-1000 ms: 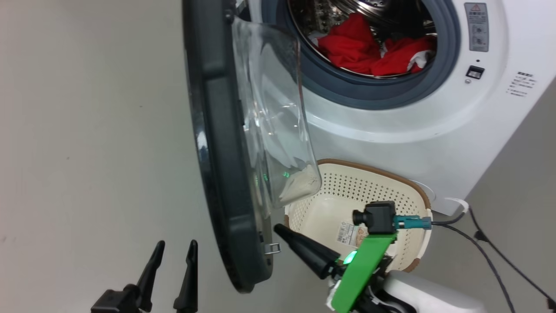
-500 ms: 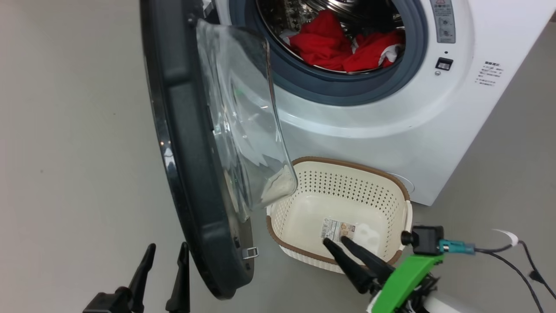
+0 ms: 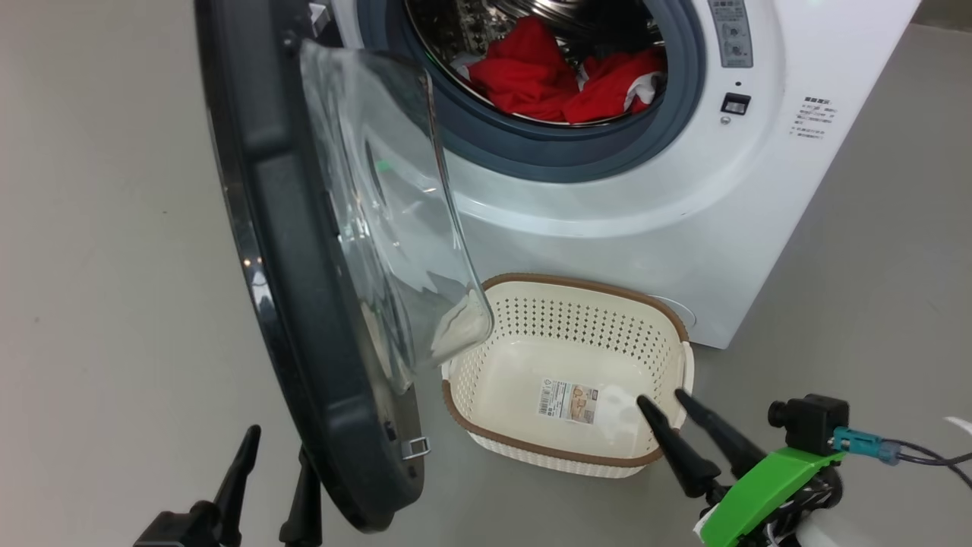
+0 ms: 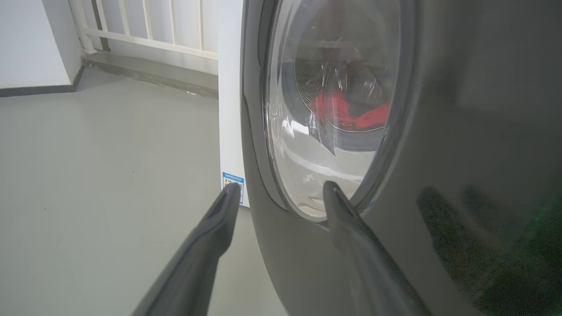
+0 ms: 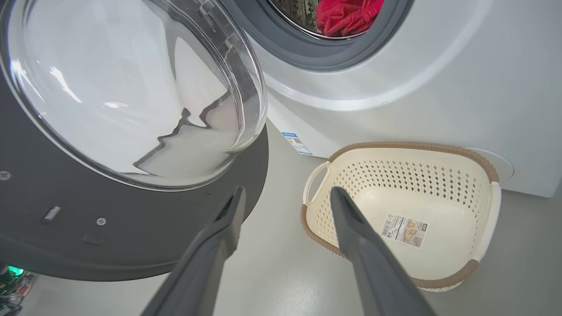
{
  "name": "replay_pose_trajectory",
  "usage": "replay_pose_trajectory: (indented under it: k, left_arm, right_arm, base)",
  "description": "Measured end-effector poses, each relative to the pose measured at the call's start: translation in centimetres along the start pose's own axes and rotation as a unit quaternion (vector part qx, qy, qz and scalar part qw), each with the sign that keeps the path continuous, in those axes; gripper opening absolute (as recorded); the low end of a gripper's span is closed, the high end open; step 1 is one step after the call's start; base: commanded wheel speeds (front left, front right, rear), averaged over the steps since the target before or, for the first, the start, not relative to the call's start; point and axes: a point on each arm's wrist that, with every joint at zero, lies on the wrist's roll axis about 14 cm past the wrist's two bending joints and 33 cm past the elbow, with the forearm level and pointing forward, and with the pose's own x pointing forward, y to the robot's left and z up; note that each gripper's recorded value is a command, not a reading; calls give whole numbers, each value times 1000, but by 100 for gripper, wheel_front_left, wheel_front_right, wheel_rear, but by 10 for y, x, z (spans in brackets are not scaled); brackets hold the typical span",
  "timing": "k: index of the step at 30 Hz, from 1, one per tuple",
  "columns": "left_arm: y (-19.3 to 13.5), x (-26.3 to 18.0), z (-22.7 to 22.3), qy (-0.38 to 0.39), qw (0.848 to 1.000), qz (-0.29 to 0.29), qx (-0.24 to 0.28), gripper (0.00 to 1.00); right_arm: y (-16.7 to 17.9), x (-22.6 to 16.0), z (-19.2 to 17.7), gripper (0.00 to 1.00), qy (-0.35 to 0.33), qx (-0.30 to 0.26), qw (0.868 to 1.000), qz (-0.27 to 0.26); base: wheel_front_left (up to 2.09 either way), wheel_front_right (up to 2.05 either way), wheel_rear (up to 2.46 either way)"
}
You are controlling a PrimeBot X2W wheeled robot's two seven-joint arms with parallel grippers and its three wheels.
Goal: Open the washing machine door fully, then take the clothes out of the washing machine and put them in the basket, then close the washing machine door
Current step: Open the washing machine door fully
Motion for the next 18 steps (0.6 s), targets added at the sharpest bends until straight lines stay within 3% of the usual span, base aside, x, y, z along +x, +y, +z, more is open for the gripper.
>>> replay_pose_trajectory:
  k: [7, 18]
  left_arm:
    - [-2, 3, -1, 2, 1000, -3, 0, 100]
    - [-1, 3, 0, 0, 1000, -3, 1, 100]
  right_arm:
    - [-5, -9, 28, 100, -58, -123, 991, -9]
    - [-4, -21, 48, 100, -113, -194, 974, -38]
  base:
    - [0, 0, 0]
    - [0, 0, 0]
